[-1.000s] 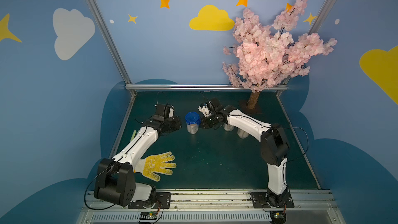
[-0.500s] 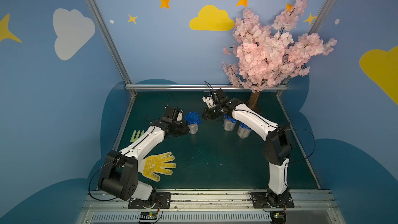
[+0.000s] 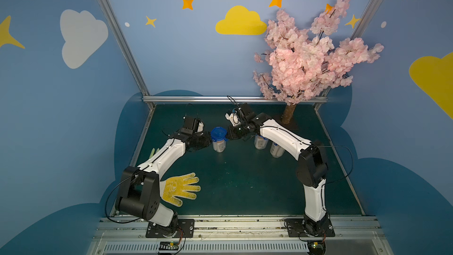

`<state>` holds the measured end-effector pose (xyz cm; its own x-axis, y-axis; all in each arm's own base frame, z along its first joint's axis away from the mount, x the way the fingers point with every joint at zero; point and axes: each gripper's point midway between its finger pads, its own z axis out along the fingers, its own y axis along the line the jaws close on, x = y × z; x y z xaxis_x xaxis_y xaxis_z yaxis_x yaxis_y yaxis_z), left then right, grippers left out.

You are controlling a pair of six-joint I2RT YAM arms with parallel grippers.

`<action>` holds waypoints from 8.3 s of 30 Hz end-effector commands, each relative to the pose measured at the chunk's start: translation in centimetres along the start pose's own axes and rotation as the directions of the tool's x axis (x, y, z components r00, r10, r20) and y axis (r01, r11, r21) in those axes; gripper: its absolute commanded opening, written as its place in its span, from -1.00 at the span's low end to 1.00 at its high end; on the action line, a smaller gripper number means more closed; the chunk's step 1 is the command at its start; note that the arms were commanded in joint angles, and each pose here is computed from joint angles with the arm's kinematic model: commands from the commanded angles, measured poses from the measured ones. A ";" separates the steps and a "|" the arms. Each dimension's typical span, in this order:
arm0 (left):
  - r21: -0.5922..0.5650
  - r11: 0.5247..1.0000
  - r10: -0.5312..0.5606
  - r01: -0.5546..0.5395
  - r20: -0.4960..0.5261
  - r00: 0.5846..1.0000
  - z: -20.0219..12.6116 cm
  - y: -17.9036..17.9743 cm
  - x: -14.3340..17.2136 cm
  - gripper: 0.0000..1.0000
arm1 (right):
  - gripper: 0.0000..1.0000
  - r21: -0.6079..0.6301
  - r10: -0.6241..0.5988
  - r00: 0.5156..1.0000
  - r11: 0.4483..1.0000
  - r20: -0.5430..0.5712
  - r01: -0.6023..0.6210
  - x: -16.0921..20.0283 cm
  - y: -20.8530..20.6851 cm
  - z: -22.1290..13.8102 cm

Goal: Take out toiletry kits
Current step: Adjust the container at the center of the board, then unfasten the latch on the container, then adjust the container at the center of the board.

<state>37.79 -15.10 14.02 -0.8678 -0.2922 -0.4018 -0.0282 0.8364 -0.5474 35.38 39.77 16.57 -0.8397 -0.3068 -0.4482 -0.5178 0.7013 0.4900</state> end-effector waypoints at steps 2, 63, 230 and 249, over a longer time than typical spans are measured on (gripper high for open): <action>0.001 1.000 0.000 0.000 0.010 1.000 -0.1 0.5 -1.0 -0.96 | -1.00 -0.028 -0.012 1.000 1.000 -0.020 0.011 1.1 1.0 0.0; -0.142 0.990 0.001 0.004 0.042 0.999 -2.4 2.8 0.3 -0.96 | -1.00 -0.147 0.009 0.998 0.989 -0.060 -0.017 3.1 3.7 1.3; 0.003 0.988 0.151 -0.153 0.158 0.976 -9.8 -4.6 2.9 -0.95 | -0.93 0.002 0.054 0.990 0.998 0.127 -0.055 -7.3 -4.6 -4.6; 0.000 0.999 0.033 -0.033 0.033 0.999 -2.0 -1.4 2.3 -0.96 | -0.95 0.080 -0.058 0.998 0.995 0.034 0.055 -6.5 -4.0 2.2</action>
<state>33.19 -15.55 14.27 -0.8699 -0.2618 -0.4180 -0.0194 0.8650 -0.5015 43.34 40.41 15.42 -0.8210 -0.2993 -0.4862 -0.5244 0.7321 0.4348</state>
